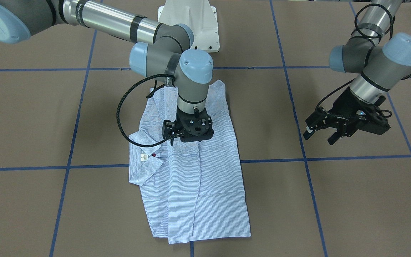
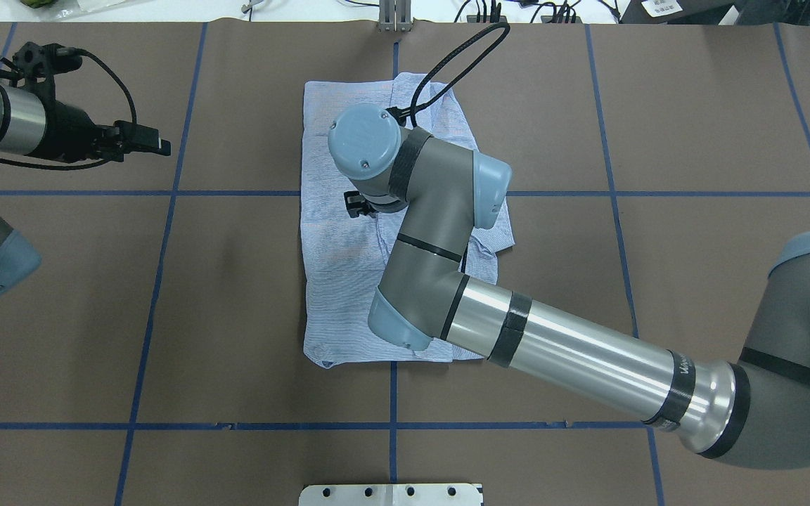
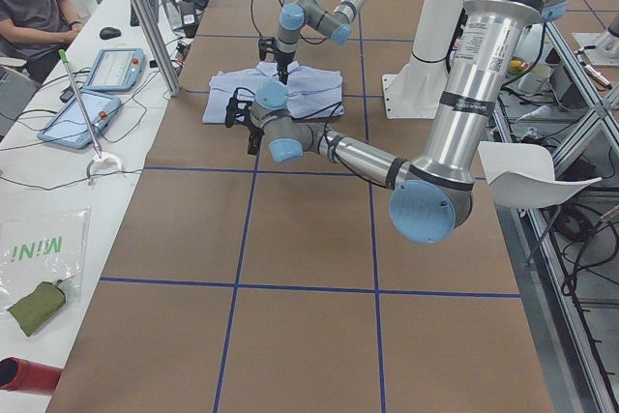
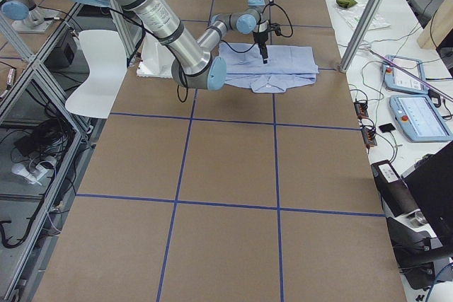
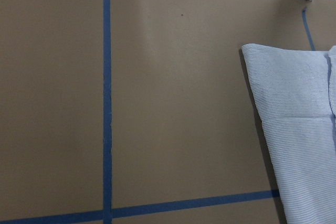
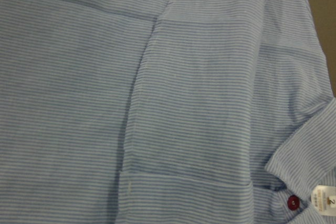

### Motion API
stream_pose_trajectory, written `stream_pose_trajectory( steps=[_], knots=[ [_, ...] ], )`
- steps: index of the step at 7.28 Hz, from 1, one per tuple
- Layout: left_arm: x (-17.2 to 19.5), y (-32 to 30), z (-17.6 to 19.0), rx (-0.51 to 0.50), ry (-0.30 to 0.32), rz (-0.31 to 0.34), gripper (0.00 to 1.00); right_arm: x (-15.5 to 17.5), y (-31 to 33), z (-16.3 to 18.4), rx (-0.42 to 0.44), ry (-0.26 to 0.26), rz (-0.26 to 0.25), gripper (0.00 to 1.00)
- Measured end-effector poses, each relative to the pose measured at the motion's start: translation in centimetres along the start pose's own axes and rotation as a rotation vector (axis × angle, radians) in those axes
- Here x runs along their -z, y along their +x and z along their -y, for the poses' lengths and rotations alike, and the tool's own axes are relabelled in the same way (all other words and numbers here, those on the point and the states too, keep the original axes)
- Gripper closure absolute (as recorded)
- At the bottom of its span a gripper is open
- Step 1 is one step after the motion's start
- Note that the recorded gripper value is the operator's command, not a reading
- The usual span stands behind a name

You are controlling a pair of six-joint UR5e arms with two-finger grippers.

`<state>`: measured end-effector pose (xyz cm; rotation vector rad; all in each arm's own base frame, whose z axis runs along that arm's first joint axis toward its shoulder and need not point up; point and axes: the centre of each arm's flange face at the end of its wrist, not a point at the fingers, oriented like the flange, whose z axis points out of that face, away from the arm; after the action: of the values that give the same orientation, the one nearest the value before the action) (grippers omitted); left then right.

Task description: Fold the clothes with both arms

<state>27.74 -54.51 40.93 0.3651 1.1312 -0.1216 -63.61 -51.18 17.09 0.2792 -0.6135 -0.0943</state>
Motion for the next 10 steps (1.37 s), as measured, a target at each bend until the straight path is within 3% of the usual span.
stream_pose_trajectory(
  steps=[6,8,10],
  knots=[
    [-0.7,-0.5,-0.3,0.004,-0.006,0.012,0.0,-1.6,-1.7,-1.5,0.086,0.018,-0.039,0.06],
    [-1.3,-1.0,-0.3,0.007,-0.009,0.018,0.0,-1.5,-1.8,-1.3,0.094,0.049,-0.05,0.21],
    [-1.7,-1.2,-0.3,0.01,-0.012,0.022,0.0,-2.1,-2.0,-1.2,0.099,0.086,-0.052,0.24]
  ],
)
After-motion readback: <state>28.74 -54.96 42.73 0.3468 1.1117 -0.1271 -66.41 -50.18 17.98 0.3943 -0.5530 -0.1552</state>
